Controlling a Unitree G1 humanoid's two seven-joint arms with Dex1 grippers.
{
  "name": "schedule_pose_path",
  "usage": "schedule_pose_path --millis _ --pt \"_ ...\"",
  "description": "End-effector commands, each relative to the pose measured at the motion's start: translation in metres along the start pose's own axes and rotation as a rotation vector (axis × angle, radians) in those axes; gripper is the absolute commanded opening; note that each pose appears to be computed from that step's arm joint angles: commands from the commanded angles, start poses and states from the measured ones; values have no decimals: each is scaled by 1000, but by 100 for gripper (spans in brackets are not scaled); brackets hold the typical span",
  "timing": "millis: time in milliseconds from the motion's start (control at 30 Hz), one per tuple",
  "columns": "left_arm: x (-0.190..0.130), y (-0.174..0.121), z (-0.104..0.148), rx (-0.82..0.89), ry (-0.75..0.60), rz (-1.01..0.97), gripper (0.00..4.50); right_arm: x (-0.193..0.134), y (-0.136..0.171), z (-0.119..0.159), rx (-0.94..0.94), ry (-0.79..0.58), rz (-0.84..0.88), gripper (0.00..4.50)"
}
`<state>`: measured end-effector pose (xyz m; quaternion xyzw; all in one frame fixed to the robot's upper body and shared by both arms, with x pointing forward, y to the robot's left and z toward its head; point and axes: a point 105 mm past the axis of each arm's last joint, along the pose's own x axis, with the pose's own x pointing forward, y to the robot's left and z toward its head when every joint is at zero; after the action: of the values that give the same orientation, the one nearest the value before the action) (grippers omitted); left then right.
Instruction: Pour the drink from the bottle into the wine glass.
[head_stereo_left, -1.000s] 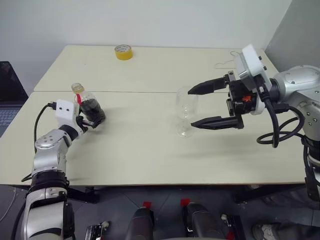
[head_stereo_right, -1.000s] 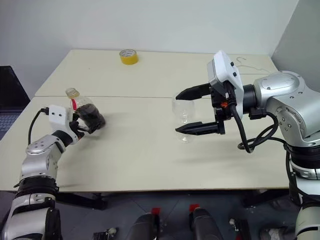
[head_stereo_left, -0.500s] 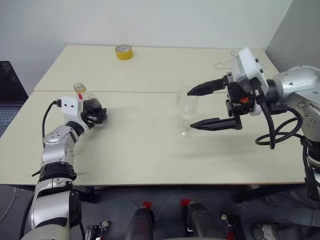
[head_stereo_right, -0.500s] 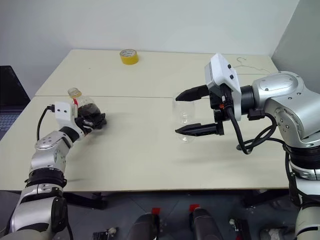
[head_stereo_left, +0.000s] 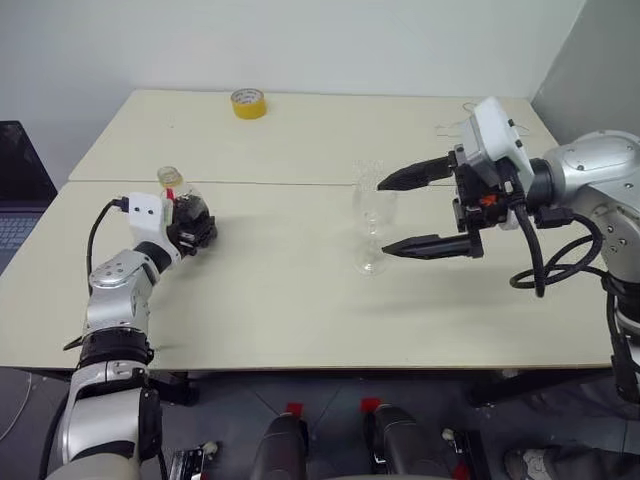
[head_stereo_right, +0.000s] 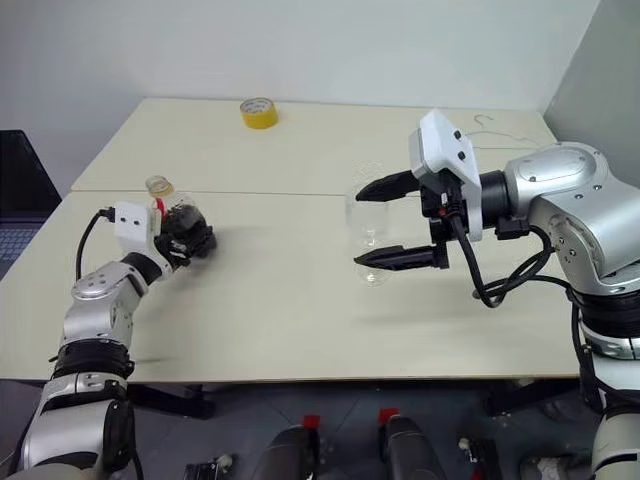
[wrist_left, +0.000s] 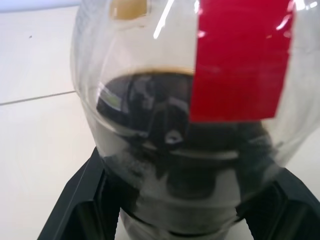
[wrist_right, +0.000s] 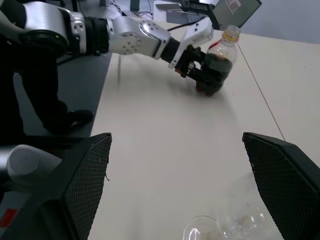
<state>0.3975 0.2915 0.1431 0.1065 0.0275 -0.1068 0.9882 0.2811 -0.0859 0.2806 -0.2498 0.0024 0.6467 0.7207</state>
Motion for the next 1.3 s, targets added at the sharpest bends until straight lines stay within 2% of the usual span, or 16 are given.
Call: schedule_pose_path --millis 33,233,400,667,900,1300 --pt "-3 3 59 195 -106 -15 309 -17 -12 1 -32 9 -87 450" --pt "9 -20 113 316 -182 -90 309 -35 -22 -11 -14 48 -196 450" --pt "19 -46 140 392 -233 -173 309 -45 -23 -17 -4 65 -250 450" --pt "38 -75 143 525 -221 -258 309 -49 -17 -20 8 74 -291 450" --pt "52 -103 151 565 -242 -337 309 -51 -12 -20 21 74 -317 450" --pt "63 -153 163 723 -325 -419 309 -49 -7 -19 23 64 -340 450"
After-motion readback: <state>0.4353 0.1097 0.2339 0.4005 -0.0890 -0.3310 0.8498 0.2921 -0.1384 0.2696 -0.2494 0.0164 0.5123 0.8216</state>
